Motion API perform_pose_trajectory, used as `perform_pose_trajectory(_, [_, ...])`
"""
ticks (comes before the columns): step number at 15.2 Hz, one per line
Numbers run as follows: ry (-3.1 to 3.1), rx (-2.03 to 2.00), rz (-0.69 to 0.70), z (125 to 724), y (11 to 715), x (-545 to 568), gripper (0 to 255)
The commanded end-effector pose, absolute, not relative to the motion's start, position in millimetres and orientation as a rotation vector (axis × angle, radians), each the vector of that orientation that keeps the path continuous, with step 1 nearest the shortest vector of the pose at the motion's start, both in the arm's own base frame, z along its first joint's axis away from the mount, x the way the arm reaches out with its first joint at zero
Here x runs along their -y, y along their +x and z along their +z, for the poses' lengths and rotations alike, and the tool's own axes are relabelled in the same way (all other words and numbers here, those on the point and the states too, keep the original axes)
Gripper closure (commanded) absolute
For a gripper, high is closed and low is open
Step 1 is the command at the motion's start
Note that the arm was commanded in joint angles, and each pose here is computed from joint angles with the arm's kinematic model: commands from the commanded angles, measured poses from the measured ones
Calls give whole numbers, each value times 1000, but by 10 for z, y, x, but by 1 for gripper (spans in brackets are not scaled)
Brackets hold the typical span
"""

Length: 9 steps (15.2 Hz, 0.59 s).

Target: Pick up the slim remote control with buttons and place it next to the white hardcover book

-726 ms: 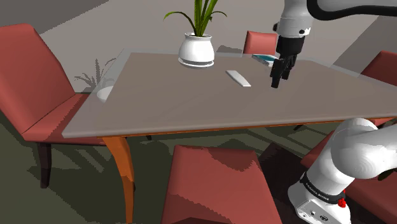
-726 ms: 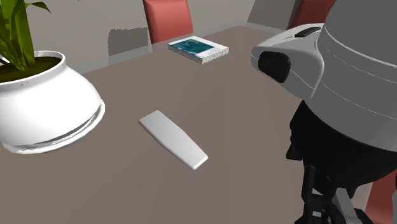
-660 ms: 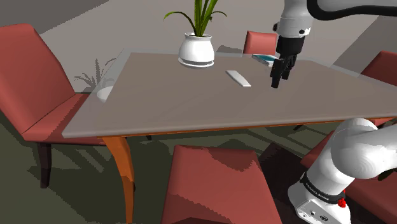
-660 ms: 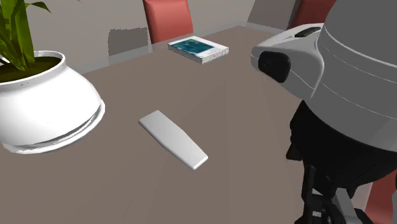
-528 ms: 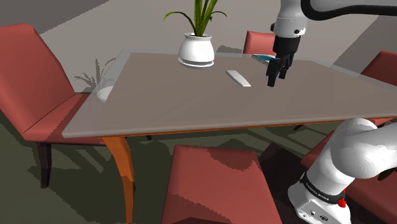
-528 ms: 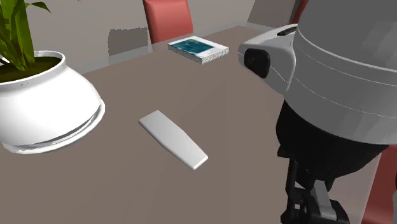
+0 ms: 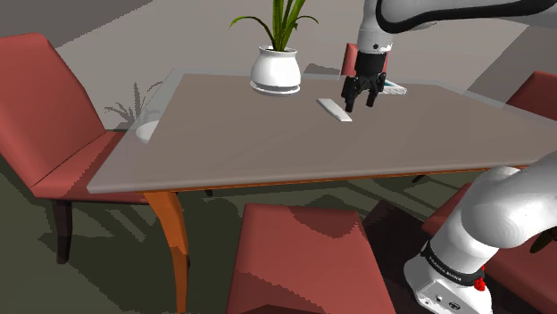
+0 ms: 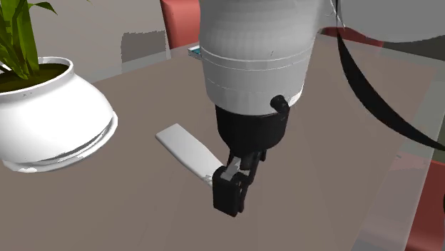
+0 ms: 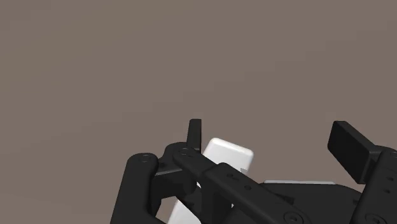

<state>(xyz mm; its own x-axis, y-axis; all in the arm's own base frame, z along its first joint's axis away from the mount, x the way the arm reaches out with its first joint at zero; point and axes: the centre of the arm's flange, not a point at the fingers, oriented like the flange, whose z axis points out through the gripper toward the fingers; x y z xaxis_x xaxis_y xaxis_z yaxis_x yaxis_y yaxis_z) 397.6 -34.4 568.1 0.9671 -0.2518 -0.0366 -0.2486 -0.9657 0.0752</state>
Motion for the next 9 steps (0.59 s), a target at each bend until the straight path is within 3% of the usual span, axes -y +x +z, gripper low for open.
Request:
perform_pose_trajectory(1, [3047, 479, -55, 5637, 4210, 483, 0])
perform_pose_trajectory(9, [3025, 832, 4, 5472, 4999, 1141, 0])
